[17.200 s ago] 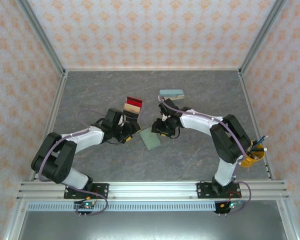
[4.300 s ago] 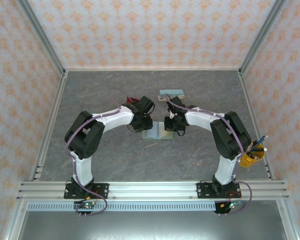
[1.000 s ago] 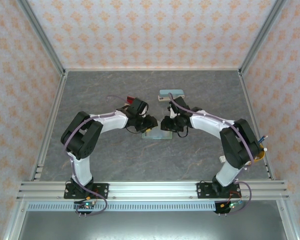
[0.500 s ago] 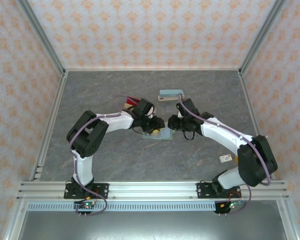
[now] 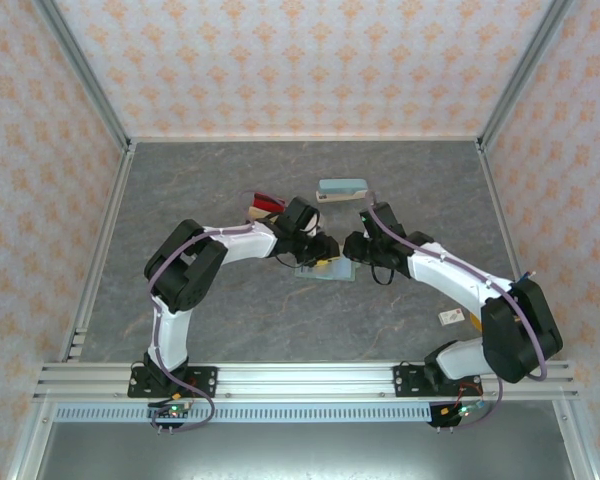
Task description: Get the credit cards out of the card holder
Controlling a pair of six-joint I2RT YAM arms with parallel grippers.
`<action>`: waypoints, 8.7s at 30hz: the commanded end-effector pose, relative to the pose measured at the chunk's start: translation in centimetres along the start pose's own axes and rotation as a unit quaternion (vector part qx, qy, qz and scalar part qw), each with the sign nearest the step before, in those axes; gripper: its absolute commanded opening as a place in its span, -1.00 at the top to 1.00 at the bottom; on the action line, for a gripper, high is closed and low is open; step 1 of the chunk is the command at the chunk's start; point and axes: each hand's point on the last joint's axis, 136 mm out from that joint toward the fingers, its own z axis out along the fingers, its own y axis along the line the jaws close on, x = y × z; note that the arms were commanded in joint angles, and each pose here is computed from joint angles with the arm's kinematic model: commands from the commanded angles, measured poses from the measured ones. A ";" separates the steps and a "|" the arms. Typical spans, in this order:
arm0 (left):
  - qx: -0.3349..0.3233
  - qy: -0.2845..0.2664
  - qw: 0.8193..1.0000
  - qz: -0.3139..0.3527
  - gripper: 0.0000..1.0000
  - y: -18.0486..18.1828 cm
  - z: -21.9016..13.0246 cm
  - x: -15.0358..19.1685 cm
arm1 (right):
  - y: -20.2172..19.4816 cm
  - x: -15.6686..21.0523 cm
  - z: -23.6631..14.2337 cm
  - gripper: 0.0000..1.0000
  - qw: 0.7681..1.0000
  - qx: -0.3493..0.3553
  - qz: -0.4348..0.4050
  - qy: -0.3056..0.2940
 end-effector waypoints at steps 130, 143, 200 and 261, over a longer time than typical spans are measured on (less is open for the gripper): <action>-0.106 -0.037 0.993 -0.042 0.24 7.0 -5.9 1.9 | 2.8 7.7 9.6 0.59 0.972 -0.005 -0.097 0.215; -0.066 -0.022 0.997 -0.033 0.39 5.5 -5.2 2.0 | 3.1 7.6 9.6 0.59 0.972 -0.012 -0.096 0.215; -0.025 -0.058 0.997 0.045 0.21 -0.5 -4.1 0.8 | 1.8 -1.9 -2.3 0.03 0.998 0.016 0.021 -0.055; -0.177 -0.058 0.981 -0.057 0.68 9.4 -5.6 1.1 | 5.2 3.7 9.4 0.58 0.982 -0.090 0.055 0.155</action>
